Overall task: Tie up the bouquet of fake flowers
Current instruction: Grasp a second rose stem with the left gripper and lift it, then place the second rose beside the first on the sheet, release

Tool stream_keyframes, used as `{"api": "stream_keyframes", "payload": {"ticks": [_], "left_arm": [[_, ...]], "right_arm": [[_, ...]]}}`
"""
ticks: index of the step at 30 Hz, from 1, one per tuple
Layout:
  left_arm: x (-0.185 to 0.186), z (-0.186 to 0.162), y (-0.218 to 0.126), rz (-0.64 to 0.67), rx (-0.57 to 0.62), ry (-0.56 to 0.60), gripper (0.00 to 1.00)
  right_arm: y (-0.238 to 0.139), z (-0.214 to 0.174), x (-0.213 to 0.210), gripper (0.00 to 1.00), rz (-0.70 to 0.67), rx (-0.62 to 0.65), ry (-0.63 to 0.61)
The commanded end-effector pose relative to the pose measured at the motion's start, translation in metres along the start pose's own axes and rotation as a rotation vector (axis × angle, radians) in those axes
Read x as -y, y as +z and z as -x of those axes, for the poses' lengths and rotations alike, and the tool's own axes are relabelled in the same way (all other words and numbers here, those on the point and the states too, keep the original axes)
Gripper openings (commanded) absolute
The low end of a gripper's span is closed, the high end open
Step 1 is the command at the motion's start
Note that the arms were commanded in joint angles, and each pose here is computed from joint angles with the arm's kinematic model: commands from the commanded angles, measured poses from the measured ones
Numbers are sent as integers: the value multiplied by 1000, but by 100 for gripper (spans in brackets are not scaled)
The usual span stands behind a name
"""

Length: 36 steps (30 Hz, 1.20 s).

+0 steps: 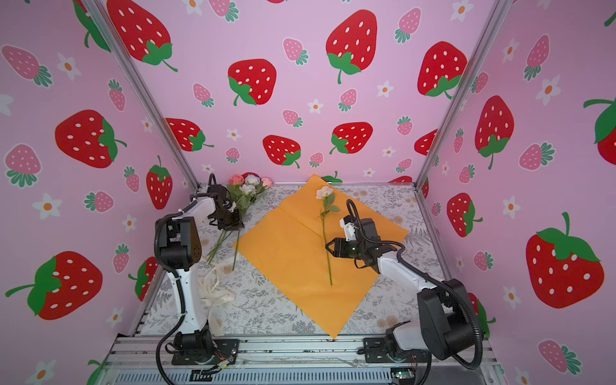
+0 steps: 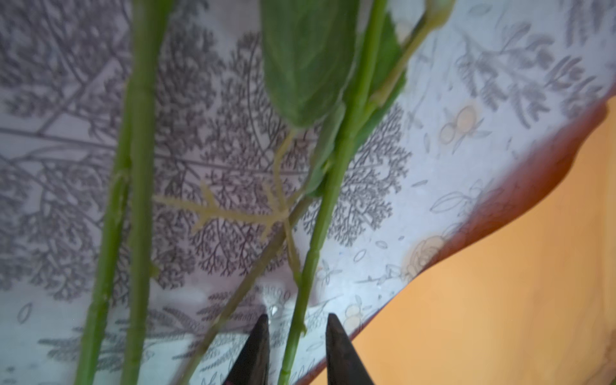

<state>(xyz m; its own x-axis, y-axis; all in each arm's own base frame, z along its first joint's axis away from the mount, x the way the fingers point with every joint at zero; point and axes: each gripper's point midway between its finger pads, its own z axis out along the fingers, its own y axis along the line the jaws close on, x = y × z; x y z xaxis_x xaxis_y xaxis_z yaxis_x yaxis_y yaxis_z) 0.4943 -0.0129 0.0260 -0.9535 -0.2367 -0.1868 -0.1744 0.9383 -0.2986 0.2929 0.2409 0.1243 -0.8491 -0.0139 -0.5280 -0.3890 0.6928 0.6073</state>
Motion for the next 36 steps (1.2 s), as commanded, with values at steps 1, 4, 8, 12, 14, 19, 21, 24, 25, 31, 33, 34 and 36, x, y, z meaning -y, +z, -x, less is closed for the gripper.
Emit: {"api": "stream_keyframes", "payload": {"ticks": [1,4,8,12,14,19,21,24,25,31,33,34,36], "left_arm": [[4,-2,5,6,-37,23,27],[8,-1,5,4,-44,38,18],[24,-5,-4,-1,-48,107,8],[42,-11,-25,3,-20,164,1],[54,-13,-41,-7,15,166,0],[98,-26,-71,-107,99,122,0],[127,-37,-75,-178,115,101,0],[164,-53,-71,-218,122,83,0],[174,-58,-66,-222,120,66,0],[251,-82,-26,-354,62,10,0],[267,-85,-14,-350,55,-3,0],[275,-87,-9,-363,50,-19,0],[290,-91,1,-408,33,-42,0]], "right_arm": [[6,5,-11,51,48,0,5],[8,5,-11,51,51,-5,5],[5,2,-10,51,39,-6,4],[-2,-1,-8,51,18,9,-4],[-6,-2,-6,51,-2,16,-8],[-22,-2,13,51,-126,68,5],[-32,0,28,51,-202,106,32],[-44,3,42,51,-238,139,81],[-49,5,44,51,-237,152,92],[-52,1,47,51,-214,146,113],[-50,-4,46,51,-198,129,120],[-50,-5,46,51,-195,128,124],[-49,-8,46,51,-190,130,132]]}}
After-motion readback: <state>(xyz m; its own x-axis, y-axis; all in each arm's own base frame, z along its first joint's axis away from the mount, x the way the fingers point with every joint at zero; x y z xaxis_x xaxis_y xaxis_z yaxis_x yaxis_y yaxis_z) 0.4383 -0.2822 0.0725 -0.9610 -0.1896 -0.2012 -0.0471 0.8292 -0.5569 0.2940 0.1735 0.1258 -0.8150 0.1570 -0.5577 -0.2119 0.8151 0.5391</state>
